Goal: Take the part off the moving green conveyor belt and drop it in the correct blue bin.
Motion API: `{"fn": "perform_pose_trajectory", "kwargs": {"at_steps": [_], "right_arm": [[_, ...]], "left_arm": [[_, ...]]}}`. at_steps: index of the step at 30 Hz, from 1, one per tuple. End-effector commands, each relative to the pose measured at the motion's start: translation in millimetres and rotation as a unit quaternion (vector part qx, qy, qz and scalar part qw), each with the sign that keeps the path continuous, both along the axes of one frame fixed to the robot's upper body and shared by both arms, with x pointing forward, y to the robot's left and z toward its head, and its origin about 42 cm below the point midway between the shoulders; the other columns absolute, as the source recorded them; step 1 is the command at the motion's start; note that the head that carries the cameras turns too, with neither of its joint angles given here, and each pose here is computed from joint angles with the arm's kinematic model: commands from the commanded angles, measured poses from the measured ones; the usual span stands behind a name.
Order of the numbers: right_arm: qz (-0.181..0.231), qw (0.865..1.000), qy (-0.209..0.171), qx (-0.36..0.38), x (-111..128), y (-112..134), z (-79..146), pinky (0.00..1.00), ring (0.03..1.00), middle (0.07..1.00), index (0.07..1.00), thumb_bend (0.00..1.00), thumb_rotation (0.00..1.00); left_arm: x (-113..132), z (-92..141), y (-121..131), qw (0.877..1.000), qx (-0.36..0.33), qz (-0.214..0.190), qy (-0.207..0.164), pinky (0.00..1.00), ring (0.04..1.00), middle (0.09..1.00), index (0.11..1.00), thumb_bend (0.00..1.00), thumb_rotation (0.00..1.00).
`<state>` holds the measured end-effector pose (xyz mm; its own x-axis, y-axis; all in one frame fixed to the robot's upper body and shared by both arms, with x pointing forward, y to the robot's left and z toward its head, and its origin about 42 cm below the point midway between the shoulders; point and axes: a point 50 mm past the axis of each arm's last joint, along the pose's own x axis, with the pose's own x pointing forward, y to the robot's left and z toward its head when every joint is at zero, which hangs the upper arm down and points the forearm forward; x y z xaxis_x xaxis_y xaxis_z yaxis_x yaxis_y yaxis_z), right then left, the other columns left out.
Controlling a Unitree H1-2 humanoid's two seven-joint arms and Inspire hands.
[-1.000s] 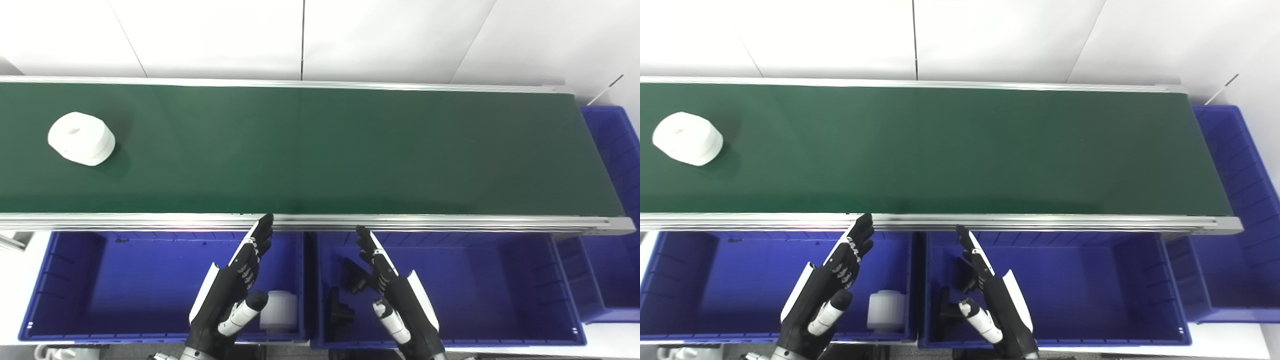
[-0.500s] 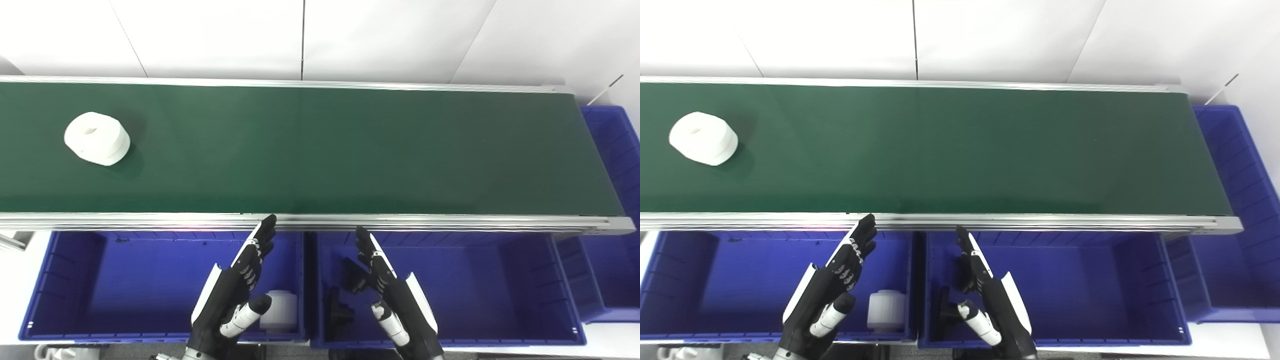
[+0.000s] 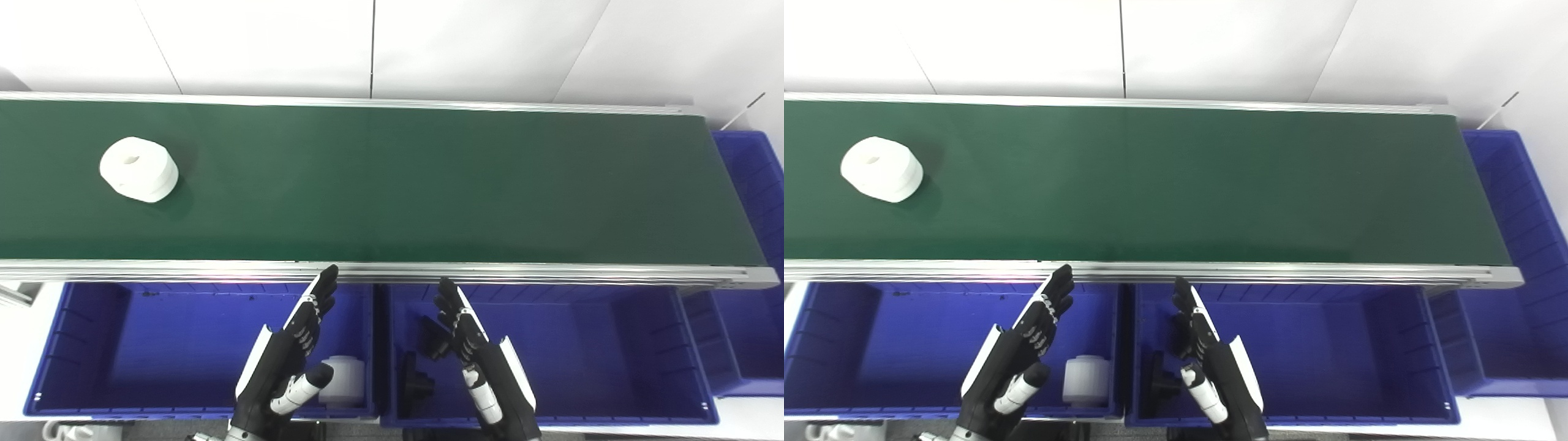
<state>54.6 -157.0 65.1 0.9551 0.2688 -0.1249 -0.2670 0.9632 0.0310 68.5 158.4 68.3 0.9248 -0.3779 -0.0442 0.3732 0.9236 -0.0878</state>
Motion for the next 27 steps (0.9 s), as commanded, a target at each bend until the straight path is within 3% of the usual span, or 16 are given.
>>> {"fn": "perform_pose_trajectory", "kwargs": {"at_steps": [1, 9, 27], "right_arm": [[-0.004, 1.000, -0.025, 0.015, -1.6, 1.3, 1.2, 0.97, 0.974, 0.990, 0.990, 0.91, 0.98], [-0.008, 1.000, -0.024, 0.013, -2.7, -1.8, -25.0, 0.92, 0.955, 0.980, 0.976, 0.88, 0.97], [-0.005, 1.000, -0.021, 0.012, 2.0, -11.7, -29.5, 0.98, 0.980, 0.997, 1.000, 0.91, 0.96]], "left_arm": [[-0.2, 0.6, -1.5, 1.000, 0.002, -0.006, -0.030, 1.00, 1.000, 1.000, 1.000, 0.85, 0.78], [0.4, -22.9, -2.2, 1.000, 0.014, -0.008, -0.025, 0.98, 1.000, 0.991, 0.996, 0.84, 0.80], [4.9, -24.1, -9.5, 0.999, 0.019, -0.019, -0.031, 0.96, 0.990, 0.974, 0.939, 0.86, 0.76]]}}
